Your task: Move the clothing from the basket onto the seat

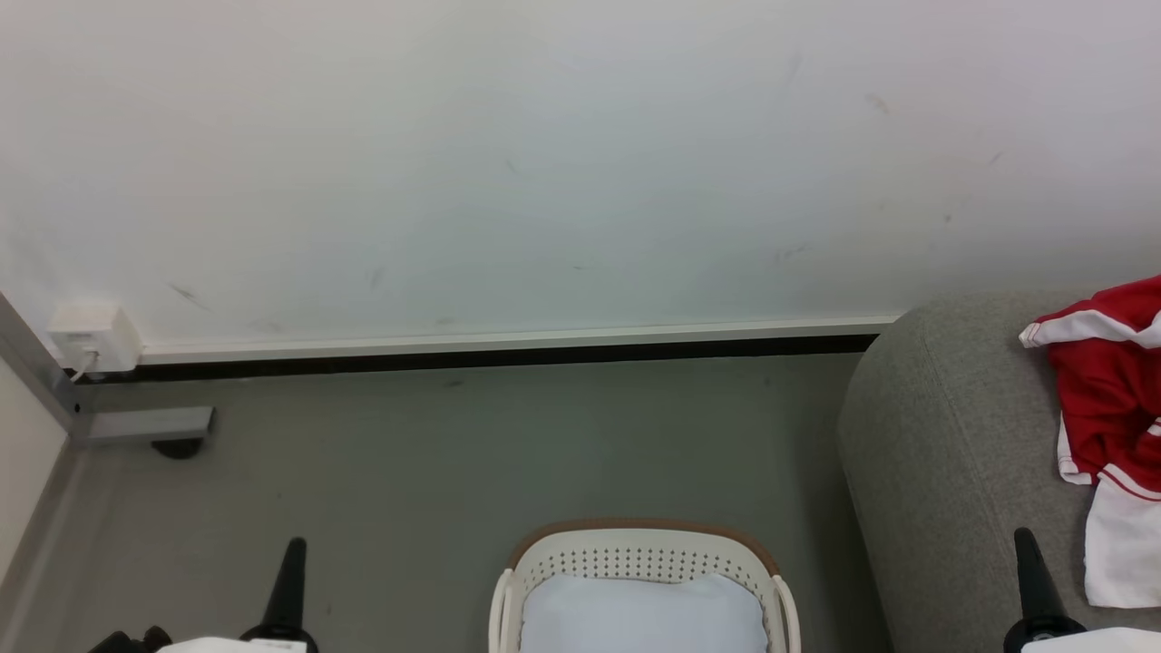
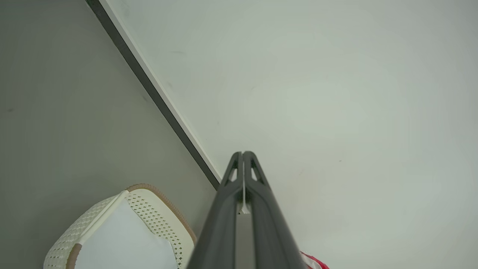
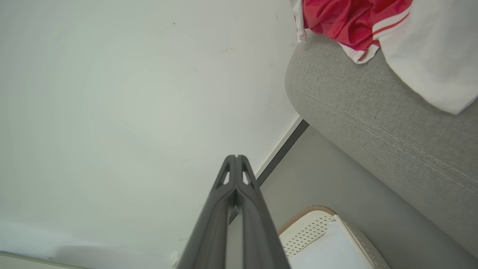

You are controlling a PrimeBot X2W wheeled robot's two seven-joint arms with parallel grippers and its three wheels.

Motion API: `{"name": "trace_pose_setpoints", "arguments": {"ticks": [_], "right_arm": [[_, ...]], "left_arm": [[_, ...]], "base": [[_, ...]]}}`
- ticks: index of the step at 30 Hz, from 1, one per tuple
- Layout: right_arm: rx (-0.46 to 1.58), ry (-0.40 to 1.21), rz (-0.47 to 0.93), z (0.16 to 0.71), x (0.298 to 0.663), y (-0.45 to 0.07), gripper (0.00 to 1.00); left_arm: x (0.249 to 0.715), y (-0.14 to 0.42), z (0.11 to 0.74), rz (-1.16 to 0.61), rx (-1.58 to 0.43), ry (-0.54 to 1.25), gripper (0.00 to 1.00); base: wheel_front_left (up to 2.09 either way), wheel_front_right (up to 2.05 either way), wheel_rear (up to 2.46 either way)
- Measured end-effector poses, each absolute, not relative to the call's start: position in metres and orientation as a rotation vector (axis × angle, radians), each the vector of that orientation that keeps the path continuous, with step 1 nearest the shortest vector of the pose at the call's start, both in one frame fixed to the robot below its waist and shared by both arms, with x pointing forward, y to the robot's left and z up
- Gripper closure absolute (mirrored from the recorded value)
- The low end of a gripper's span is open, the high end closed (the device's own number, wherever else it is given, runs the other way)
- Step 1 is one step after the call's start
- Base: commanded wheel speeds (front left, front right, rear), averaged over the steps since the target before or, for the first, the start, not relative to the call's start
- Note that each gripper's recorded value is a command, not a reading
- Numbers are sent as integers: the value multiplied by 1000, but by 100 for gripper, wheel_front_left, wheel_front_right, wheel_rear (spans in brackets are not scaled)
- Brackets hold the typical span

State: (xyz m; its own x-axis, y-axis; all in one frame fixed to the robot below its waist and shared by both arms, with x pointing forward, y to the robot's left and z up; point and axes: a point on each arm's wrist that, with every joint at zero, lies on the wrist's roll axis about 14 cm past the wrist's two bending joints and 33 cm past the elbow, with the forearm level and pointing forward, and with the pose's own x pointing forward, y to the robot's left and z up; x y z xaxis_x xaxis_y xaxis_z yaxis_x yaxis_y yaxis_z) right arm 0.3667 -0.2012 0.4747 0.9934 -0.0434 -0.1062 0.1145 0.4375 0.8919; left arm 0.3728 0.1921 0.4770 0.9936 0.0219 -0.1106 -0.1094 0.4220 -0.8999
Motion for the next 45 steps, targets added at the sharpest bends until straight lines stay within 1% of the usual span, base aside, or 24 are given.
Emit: {"name": "trace_pose_setpoints", "arguments": {"ticks": [24, 45], "right_arm": [[1340, 37, -66, 489, 377, -201, 100], [1499, 17, -25, 500, 385, -199, 100]], "left_arm": [[381, 194, 489, 55, -1354, 53, 100], [386, 197, 500, 23, -1503, 25, 100]], "base": [[0, 0, 0], [0, 0, 0]]}}
